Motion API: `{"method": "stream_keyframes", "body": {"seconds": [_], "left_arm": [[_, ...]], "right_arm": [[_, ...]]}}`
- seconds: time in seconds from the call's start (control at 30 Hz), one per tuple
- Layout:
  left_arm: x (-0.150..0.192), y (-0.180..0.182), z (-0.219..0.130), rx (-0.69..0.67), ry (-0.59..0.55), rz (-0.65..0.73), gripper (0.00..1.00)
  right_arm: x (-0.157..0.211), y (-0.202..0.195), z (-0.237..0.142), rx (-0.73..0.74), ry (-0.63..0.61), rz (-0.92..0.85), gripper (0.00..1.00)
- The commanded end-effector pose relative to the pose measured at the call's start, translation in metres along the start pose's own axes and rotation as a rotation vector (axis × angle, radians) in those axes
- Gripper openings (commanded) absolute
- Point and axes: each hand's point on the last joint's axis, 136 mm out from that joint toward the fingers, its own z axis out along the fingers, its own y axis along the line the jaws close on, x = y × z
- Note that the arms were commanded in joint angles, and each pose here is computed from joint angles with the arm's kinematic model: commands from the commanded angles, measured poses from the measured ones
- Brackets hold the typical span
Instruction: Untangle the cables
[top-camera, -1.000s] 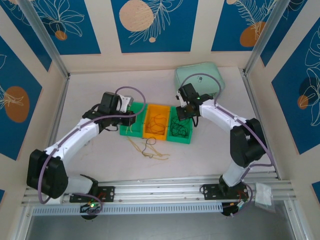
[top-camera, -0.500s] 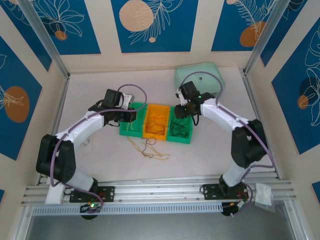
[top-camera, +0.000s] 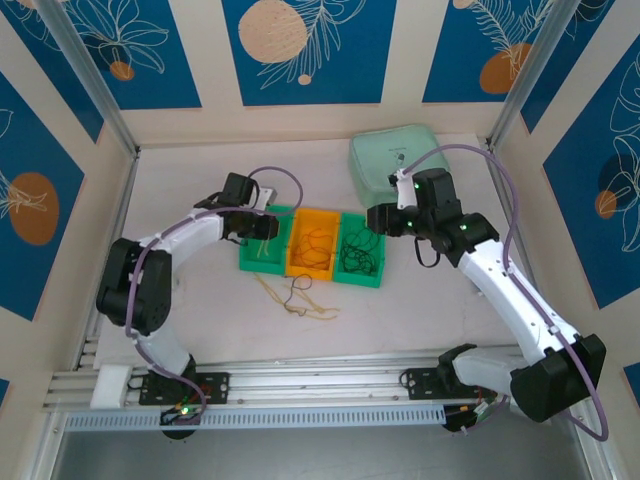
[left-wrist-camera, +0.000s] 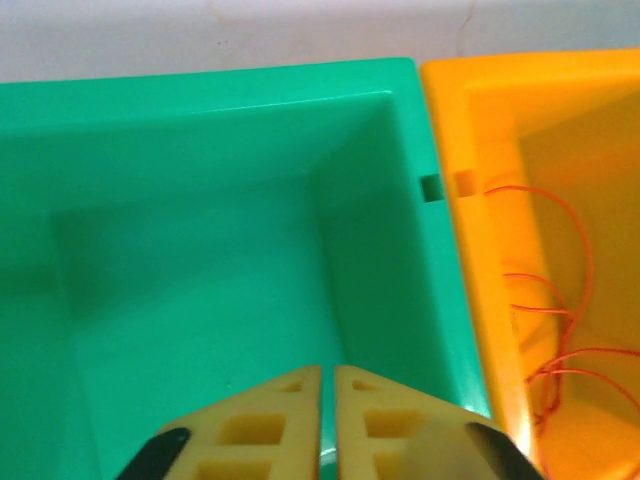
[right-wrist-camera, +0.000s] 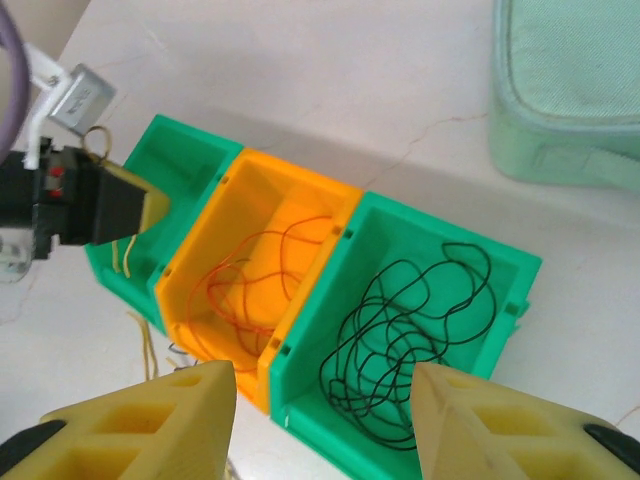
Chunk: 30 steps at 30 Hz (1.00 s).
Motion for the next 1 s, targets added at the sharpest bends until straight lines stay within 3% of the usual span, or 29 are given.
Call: {"method": "stream_keyframes", "body": {"seconds": [0.0, 0.23, 0.43, 0.63, 0.8, 0.97], "left_arm": [[-0.017, 0.008, -0.001, -0.028, -0.040, 0.013, 0.17], [-0.019, 0.007, 0.000, -0.018, -0.050, -0.006, 0.42], [-0.034, -0.010, -0.035, 0.021, -0.173, -0.010, 0.41], [-0.034, -0.037, -0.101, 0.092, -0.316, -0.006, 0.42], [0.000, -0.049, -0.152, 0.107, -0.355, -0.023, 0.44], [0.048, -0.044, -0.175, 0.063, -0.282, -0.058, 0.45]], "right_arm": [[0.027, 0.016, -0.001, -0.071, 0.103, 0.007, 0.50], [0.070, 0.050, 0.011, -0.156, 0.252, -0.058, 0.50], [0.110, 0.088, 0.028, -0.208, 0.370, -0.103, 0.50], [0.143, 0.117, 0.052, -0.202, 0.397, -0.124, 0.50], [0.173, 0.139, 0.069, -0.193, 0.489, -0.227, 0.49], [0.201, 0.154, 0.084, -0.183, 0.598, -0.438, 0.49]]}}
